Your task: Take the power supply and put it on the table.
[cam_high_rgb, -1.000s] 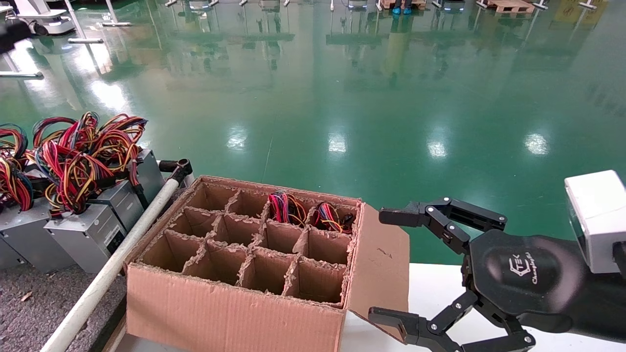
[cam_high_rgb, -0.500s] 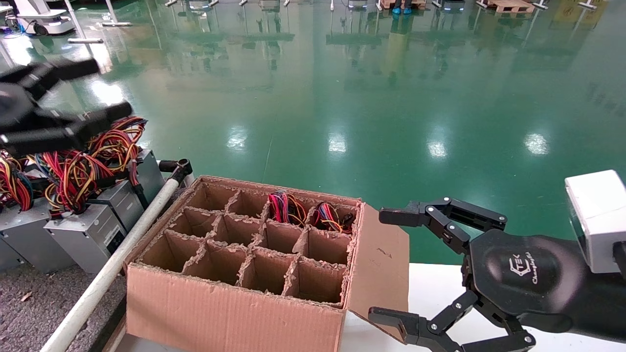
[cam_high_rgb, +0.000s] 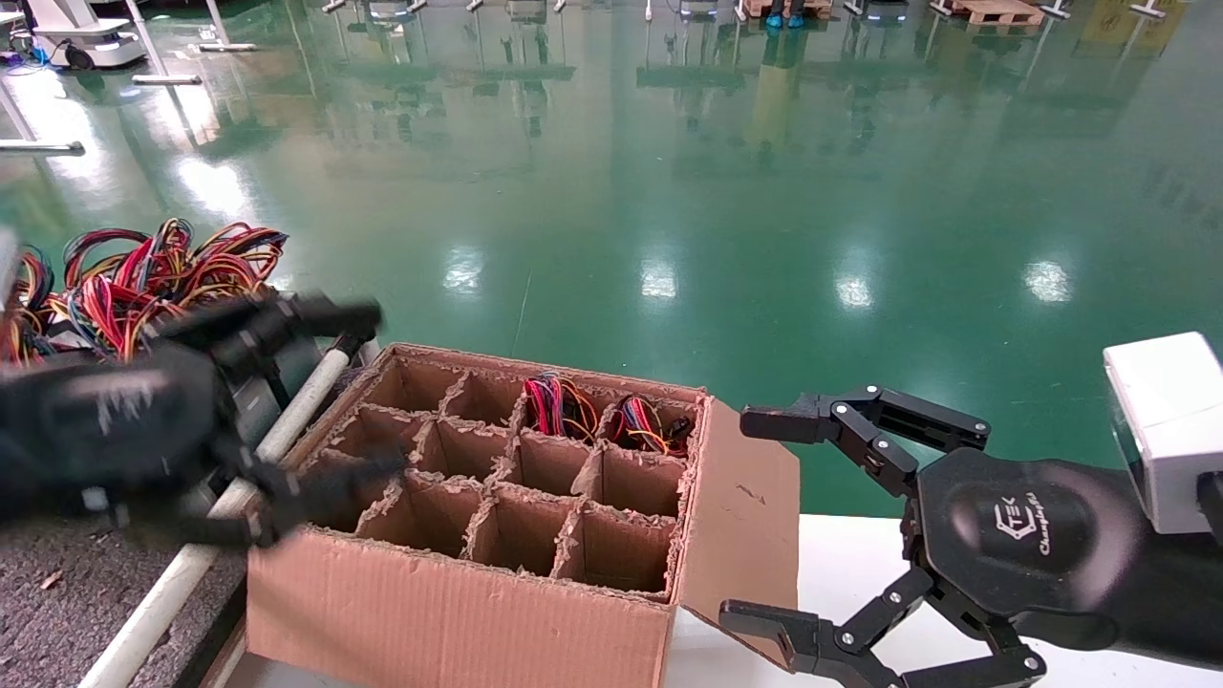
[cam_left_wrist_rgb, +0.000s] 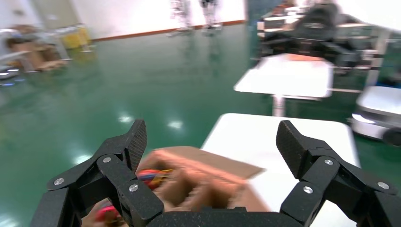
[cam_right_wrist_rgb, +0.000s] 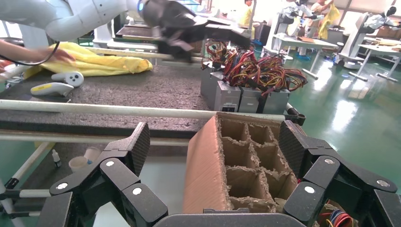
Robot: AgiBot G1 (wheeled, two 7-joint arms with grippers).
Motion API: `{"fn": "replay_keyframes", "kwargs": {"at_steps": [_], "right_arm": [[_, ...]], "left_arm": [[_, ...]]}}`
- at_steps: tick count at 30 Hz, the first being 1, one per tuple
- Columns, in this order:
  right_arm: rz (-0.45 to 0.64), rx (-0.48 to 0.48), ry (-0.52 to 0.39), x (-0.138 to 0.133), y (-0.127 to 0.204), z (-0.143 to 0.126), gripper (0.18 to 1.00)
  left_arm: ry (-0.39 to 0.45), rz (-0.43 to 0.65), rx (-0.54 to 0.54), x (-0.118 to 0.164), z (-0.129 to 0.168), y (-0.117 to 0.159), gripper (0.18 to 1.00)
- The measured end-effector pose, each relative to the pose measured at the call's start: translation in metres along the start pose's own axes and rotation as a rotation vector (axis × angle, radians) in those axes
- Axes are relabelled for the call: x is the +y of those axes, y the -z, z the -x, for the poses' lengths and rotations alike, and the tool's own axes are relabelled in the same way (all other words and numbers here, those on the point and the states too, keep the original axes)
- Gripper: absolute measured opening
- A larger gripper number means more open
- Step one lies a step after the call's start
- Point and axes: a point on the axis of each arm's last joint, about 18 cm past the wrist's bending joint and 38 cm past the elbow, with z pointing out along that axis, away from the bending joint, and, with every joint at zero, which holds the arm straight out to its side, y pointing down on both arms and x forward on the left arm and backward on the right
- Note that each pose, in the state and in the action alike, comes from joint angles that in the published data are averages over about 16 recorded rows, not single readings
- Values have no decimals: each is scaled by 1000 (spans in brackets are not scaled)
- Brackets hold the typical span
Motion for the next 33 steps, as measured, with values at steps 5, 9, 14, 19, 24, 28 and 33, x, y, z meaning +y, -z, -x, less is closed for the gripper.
{"fn": "replay_keyframes", "kwargs": {"at_steps": [5,9,14,19,24,28,33], "right_arm": [[0,0,0,0,0,0,1000],[0,0,0,0,0,0,1000],[0,1,0,0,0,0,1000],[0,1,0,0,0,0,1000],[0,1,0,0,0,0,1000],[0,1,0,0,0,0,1000],[0,1,0,0,0,0,1000]], "left_arm": [[18,-1,104,6,-28,-13,1001],[28,-3,158,8,-42,-18,1001],[34,-4,185,9,-50,-21,1001],[34,-5,183,9,-49,-21,1001],[33,-4,172,9,-46,-20,1001],[32,-4,166,8,-45,-19,1001],[31,-3,160,8,-43,-19,1001]]}}
